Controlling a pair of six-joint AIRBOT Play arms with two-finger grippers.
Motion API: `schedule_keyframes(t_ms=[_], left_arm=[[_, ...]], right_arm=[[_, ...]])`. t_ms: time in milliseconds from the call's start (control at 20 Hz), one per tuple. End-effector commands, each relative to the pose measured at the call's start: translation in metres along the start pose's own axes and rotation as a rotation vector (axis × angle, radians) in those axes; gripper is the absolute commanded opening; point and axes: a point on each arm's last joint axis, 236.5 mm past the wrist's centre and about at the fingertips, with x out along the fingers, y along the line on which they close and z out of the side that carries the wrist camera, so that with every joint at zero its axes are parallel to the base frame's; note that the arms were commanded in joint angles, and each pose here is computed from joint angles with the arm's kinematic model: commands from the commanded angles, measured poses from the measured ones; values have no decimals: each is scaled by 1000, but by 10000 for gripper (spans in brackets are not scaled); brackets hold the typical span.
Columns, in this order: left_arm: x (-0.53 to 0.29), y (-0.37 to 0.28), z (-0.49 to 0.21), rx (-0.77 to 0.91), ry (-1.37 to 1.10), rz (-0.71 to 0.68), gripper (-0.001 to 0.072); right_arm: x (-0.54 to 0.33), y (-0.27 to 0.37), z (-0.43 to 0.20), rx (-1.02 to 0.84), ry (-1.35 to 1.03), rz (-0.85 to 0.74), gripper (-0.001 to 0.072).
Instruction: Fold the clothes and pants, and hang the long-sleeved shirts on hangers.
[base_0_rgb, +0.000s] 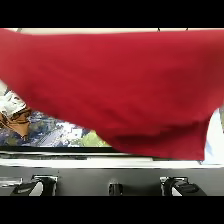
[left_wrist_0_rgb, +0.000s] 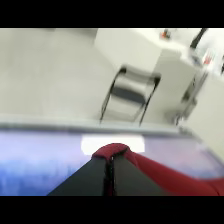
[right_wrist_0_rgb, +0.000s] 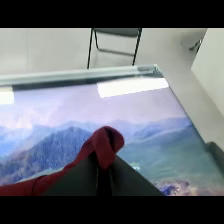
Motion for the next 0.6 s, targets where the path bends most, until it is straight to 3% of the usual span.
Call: schedule_keyframes(t_ms=[0, 250, 350, 450, 500, 550], left_arm=[[40, 54, -119, -160, 361, 50, 25], [55, 108, -292, -481, 718, 128, 26], [45, 116, -345, -565, 827, 158, 26], [37, 121, -375, -609, 875, 183, 26], [35, 123, -382, -614, 880, 190, 26], [35, 124, -385, -617, 880, 196, 26]], right_arm=[[103, 38, -40, -21, 144, 8, 40], [253, 147, -184, 269, 501, 155, 41], [265, 192, -246, 366, 704, 248, 41], [258, 218, -301, 339, 899, 324, 44], [252, 218, -321, 296, 970, 331, 112], [246, 213, -334, 249, 1026, 332, 314]])
